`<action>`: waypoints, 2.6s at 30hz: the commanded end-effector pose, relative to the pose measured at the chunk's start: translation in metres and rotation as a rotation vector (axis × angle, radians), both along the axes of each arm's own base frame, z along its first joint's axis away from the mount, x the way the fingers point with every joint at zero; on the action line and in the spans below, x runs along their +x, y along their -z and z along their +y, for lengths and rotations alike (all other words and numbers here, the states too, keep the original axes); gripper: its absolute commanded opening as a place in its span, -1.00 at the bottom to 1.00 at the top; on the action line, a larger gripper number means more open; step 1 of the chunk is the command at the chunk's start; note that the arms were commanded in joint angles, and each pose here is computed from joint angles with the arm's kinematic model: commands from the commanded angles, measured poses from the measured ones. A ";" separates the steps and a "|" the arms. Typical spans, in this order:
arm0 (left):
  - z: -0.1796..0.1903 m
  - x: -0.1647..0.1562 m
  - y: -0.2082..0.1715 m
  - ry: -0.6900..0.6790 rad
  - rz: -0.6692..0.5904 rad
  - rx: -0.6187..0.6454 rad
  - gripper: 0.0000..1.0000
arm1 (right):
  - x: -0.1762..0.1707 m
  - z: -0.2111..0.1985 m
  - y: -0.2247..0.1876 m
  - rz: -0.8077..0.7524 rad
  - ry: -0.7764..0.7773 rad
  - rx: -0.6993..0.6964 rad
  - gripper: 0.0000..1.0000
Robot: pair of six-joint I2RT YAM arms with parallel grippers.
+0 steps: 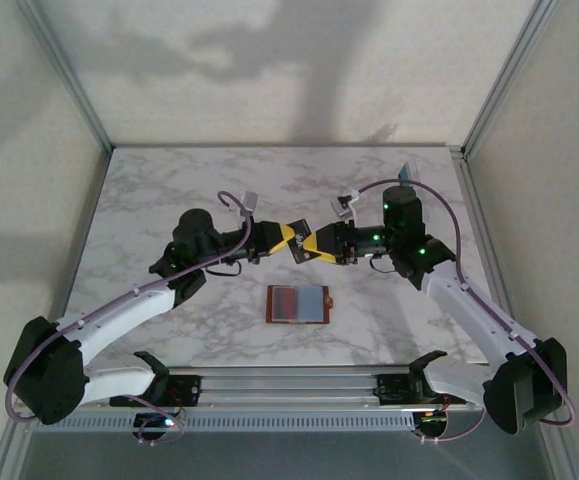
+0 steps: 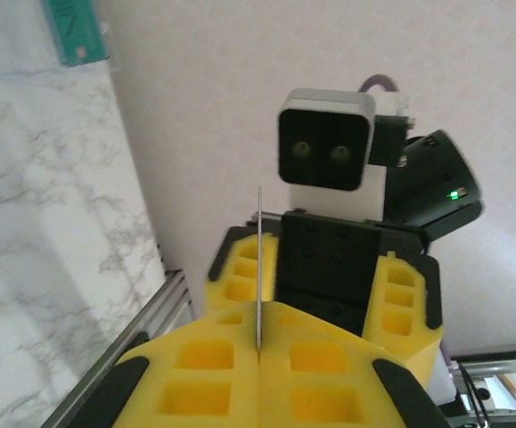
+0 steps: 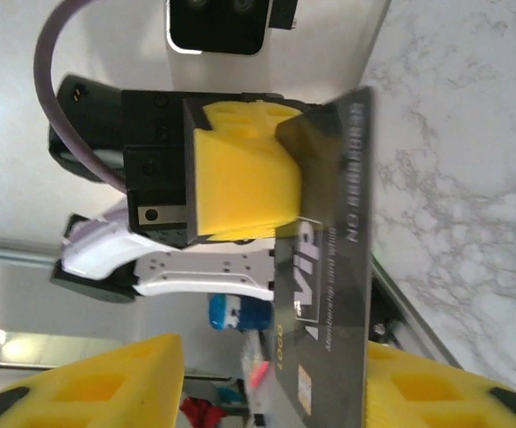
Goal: Put the credit cards into the card holder
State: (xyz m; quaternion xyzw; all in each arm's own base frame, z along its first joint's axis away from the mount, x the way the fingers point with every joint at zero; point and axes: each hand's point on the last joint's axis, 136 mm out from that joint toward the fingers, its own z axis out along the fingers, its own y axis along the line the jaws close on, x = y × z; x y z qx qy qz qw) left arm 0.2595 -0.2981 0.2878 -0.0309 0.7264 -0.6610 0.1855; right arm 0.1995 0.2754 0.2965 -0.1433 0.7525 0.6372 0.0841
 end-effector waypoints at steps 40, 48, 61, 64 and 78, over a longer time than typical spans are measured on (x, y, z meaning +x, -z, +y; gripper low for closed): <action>0.000 -0.020 0.097 0.171 0.077 0.324 -0.33 | -0.005 -0.012 0.079 0.078 -0.058 -0.147 -1.00; 0.031 -0.020 0.181 0.048 0.272 0.580 0.00 | 0.007 -0.019 0.156 0.170 0.033 -0.298 -1.00; 0.055 -0.023 0.255 0.022 0.367 0.802 -0.16 | 0.006 -0.012 0.240 0.287 -0.016 -0.394 -1.00; 0.061 -0.027 0.264 0.015 0.377 0.835 -0.31 | 0.004 -0.010 0.247 0.303 -0.049 -0.392 -1.00; 0.068 -0.033 0.283 0.020 0.410 0.875 -0.52 | 0.000 -0.007 0.270 0.322 -0.060 -0.417 -1.00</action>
